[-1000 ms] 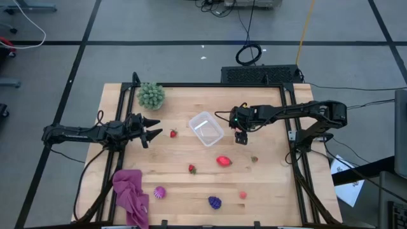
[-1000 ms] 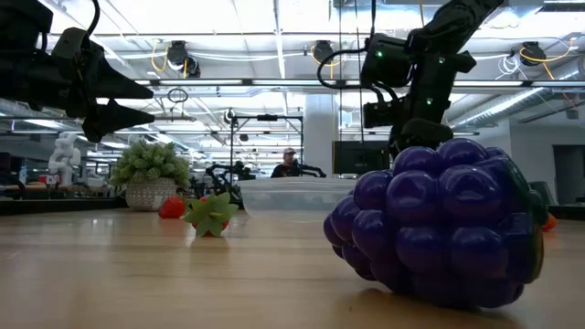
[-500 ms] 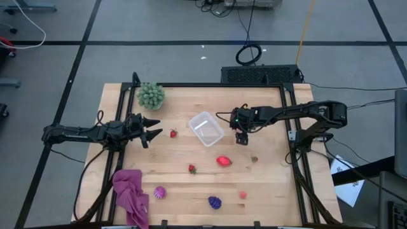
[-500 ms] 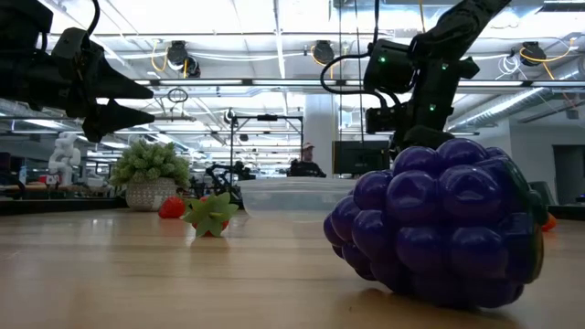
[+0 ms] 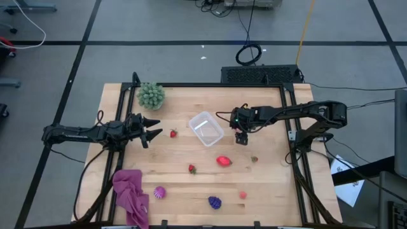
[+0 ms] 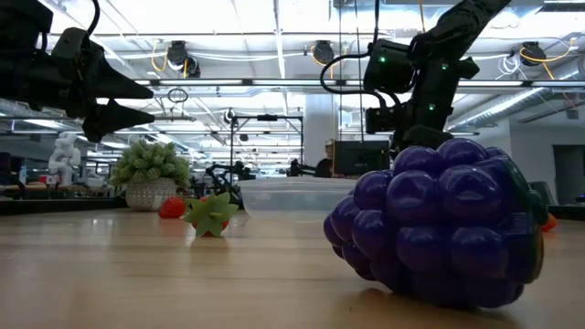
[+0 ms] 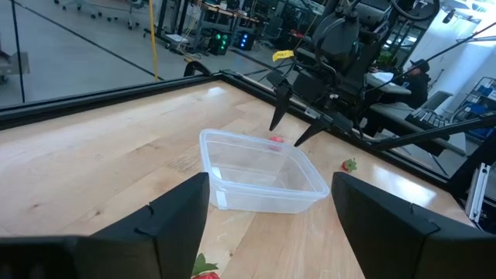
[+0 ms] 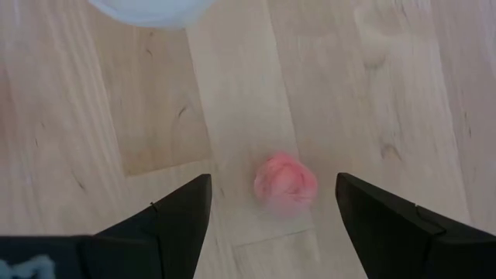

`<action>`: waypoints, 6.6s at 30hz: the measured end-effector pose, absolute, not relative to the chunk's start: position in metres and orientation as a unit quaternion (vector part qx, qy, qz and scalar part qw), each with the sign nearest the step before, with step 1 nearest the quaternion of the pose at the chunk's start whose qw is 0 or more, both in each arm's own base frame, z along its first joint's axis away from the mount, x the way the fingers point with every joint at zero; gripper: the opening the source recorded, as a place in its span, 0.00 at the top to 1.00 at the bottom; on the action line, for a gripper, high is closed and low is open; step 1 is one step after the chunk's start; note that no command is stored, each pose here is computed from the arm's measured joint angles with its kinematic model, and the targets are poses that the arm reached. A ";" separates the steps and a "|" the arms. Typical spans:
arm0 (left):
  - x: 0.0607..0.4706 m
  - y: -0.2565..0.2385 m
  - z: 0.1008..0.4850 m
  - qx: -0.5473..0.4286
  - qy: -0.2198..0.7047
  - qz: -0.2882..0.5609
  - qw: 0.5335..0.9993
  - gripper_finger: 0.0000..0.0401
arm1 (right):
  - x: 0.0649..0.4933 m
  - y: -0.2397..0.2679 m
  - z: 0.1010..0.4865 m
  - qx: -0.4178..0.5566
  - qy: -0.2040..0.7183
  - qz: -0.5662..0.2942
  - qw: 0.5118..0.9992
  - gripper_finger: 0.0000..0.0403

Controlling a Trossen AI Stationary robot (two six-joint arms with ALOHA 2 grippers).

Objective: Pick and placing Produce into tupperware
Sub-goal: Put the top peach into the transparent bin, then put the left strawberry into the transparent bin

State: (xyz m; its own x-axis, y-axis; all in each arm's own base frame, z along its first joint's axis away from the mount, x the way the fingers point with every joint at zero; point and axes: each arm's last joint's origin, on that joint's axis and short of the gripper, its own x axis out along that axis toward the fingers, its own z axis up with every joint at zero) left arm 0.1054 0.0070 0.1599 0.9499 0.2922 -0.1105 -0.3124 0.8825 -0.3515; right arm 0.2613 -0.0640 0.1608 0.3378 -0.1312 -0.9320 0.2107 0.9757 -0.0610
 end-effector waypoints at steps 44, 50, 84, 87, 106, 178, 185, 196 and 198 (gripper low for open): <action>0.105 0.007 0.160 -0.181 0.028 0.155 0.971 0.32 | 0.260 -0.071 0.144 0.044 0.599 -0.097 0.793 0.45; 0.105 0.007 0.160 -0.181 0.028 0.155 0.971 0.32 | 0.261 -0.071 0.145 0.054 0.594 -0.105 0.795 0.43; 0.105 0.007 0.160 -0.182 0.028 0.155 0.971 0.32 | 0.265 -0.072 0.146 0.053 0.577 -0.106 0.808 0.64; 0.105 0.007 0.160 -0.182 0.028 0.155 0.971 0.32 | 0.265 -0.072 0.146 0.053 0.578 -0.106 0.808 0.68; 0.105 0.007 0.160 -0.182 0.028 0.155 0.971 0.32 | 0.265 -0.072 0.147 0.051 0.578 -0.104 0.808 0.75; 0.105 0.007 0.160 -0.172 0.030 0.155 0.972 0.32 | 0.375 -0.049 0.170 -0.051 0.536 0.018 0.842 0.65; 0.105 0.007 0.160 -0.172 0.030 0.155 0.972 0.32 | 0.375 -0.049 0.171 -0.054 0.536 0.018 0.842 0.57; 0.105 0.007 0.160 -0.171 0.030 0.155 0.972 0.32 | 0.399 -0.052 0.230 -0.157 0.489 -0.012 0.858 0.55; 0.105 0.007 0.160 -0.175 0.030 0.155 0.972 0.32 | 0.405 -0.049 0.249 -0.167 0.471 -0.008 0.866 0.55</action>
State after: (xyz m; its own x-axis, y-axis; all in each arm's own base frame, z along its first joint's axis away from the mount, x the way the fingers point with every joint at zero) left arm 0.1054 0.0069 0.1598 0.9502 0.2909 -0.1116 -0.3116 0.8910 -0.3302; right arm 0.4050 -0.0489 0.2491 0.5559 -0.1717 -0.8133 -0.1432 0.9440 -0.2972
